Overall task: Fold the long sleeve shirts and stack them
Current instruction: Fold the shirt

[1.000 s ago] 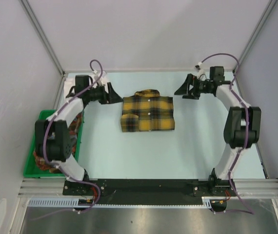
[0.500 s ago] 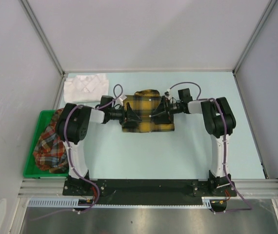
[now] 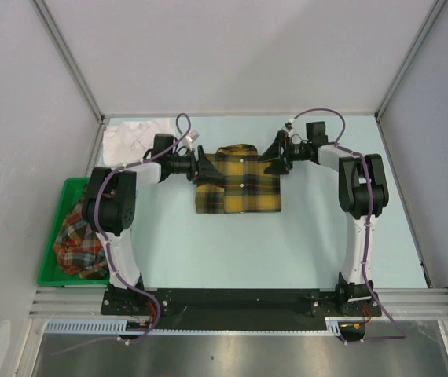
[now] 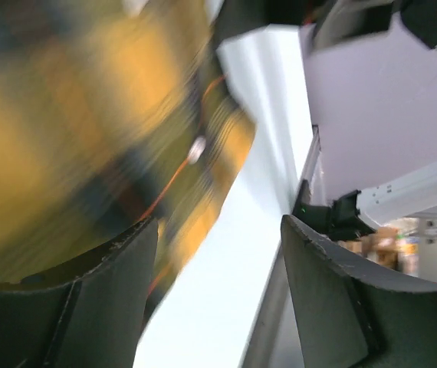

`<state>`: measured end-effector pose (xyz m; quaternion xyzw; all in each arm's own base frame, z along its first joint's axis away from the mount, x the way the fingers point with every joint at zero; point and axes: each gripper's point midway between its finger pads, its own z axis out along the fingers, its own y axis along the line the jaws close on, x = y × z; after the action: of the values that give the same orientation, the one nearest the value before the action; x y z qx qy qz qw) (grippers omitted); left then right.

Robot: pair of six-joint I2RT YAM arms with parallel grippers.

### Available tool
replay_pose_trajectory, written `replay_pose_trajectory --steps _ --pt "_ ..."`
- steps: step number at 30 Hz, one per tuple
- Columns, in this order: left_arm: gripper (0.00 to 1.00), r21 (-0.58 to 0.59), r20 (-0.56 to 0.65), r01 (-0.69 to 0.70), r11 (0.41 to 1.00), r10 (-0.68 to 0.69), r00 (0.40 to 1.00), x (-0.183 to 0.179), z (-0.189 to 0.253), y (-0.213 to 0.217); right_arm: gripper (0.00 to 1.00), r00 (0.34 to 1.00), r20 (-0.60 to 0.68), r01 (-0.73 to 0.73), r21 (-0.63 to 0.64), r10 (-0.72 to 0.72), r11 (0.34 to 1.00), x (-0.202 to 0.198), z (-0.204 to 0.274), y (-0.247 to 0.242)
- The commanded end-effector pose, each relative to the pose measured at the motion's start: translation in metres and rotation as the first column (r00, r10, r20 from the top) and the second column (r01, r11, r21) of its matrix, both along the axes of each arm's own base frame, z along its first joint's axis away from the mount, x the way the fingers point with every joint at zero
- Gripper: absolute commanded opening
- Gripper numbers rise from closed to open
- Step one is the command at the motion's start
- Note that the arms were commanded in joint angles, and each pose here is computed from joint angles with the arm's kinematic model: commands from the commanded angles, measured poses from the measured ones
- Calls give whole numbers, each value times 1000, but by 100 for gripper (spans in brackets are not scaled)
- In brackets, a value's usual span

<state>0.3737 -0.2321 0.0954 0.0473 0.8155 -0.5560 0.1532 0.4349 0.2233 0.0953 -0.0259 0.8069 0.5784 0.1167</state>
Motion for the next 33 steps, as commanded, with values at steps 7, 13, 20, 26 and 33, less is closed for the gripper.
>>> replay_pose_trajectory --steps 7,13,20,26,33 --pt "69 103 76 -121 987 114 991 98 -48 10 67 998 27 52 -101 -50 994 46 -54 18" --pt "74 176 137 -50 983 26 990 79 -43 36 58 985 164 104 -272 -60 957 76 -49 -21" --pt "79 192 370 -125 973 46 928 47 39 70 59 836 504 -17 -372 217 928 53 62 20" --pt "100 223 484 -370 902 227 845 35 99 148 52 535 603 -175 -606 591 776 -51 43 99" --pt "99 330 485 -497 803 307 819 31 129 208 49 325 578 -199 -732 748 652 -115 1 178"
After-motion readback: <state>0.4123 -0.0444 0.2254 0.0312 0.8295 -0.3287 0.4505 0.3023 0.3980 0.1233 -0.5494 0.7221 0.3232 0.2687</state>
